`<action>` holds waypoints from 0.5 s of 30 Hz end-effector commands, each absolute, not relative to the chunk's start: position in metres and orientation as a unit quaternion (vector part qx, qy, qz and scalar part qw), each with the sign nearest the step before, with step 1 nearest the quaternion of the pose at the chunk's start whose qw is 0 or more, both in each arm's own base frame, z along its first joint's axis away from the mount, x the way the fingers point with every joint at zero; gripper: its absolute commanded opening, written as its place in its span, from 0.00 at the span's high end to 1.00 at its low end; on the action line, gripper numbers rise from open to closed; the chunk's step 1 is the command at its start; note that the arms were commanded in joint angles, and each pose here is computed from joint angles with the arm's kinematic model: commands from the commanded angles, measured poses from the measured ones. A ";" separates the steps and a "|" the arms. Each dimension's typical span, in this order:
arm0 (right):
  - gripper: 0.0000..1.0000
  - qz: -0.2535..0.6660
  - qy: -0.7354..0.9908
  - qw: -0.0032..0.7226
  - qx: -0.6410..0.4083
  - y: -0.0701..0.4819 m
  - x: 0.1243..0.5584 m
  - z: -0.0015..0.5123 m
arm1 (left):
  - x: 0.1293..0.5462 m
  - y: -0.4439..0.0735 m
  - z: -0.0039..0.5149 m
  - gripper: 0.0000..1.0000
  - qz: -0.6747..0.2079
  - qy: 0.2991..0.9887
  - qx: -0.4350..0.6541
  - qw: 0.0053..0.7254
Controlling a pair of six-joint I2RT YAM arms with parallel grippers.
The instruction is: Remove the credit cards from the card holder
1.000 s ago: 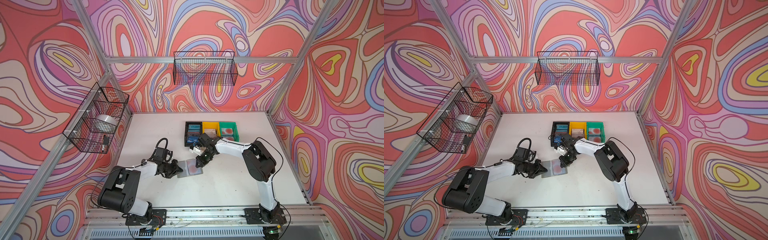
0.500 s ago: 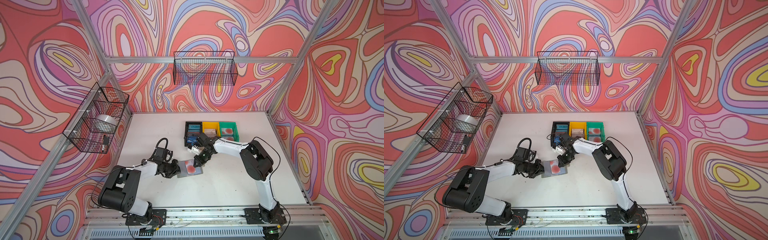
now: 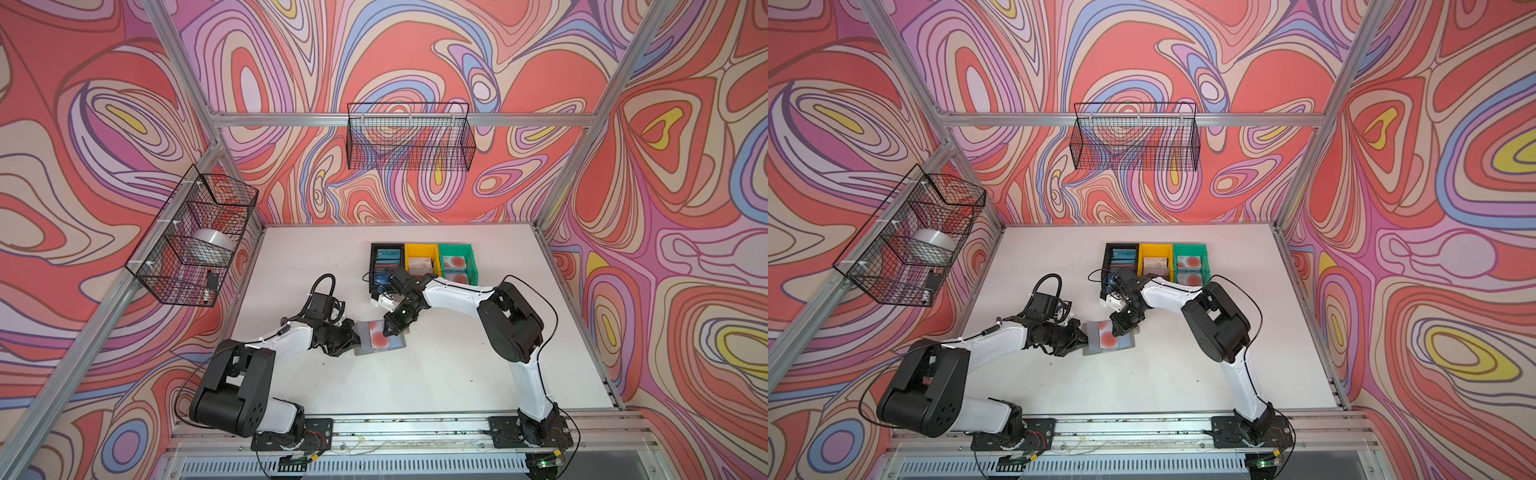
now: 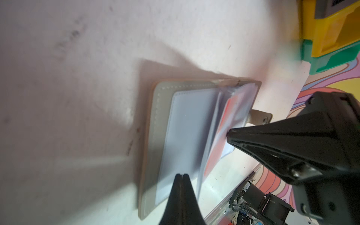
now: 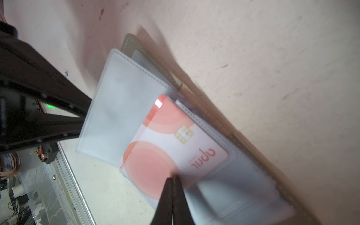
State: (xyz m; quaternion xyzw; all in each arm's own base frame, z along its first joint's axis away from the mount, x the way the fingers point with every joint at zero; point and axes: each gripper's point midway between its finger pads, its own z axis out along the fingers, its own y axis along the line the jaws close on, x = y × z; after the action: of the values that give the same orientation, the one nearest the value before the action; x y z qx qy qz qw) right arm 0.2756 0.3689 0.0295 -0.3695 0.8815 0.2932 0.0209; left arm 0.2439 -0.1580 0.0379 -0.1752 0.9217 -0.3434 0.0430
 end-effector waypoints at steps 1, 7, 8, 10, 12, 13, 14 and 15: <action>0.94 0.278 0.888 0.005 -0.366 0.364 0.271 0.012 | 0.238 -0.146 0.052 0.97 -0.318 0.931 -0.171 0.051; 0.94 0.282 0.888 0.004 -0.364 0.366 0.271 0.009 | 0.243 -0.157 0.073 0.88 -0.368 0.914 -0.152 0.080; 0.94 0.282 0.888 0.002 -0.364 0.366 0.270 0.008 | 0.244 -0.159 0.074 0.86 -0.374 0.911 -0.151 0.082; 0.94 0.283 0.888 0.000 -0.363 0.366 0.270 0.007 | 0.242 -0.160 0.071 0.84 -0.380 0.909 -0.155 0.077; 0.94 0.282 0.888 -0.001 -0.363 0.365 0.269 0.006 | 0.248 -0.165 0.070 0.81 -0.398 0.900 -0.154 0.084; 0.94 0.282 0.888 -0.001 -0.363 0.365 0.269 0.006 | 0.249 -0.166 0.067 0.80 -0.402 0.899 -0.156 0.082; 0.94 0.282 0.888 -0.001 -0.363 0.365 0.269 0.006 | 0.250 -0.168 0.064 0.77 -0.407 0.896 -0.157 0.081; 0.94 0.281 0.888 -0.002 -0.363 0.365 0.269 0.006 | 0.251 -0.169 0.062 0.76 -0.411 0.894 -0.159 0.079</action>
State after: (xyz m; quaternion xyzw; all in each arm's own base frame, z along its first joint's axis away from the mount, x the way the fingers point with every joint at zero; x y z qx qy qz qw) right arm 0.2756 0.3692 0.0286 -0.3663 0.8826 0.2941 0.0196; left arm 0.2467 -0.1632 0.0651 -0.1556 0.9049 -0.3879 0.0807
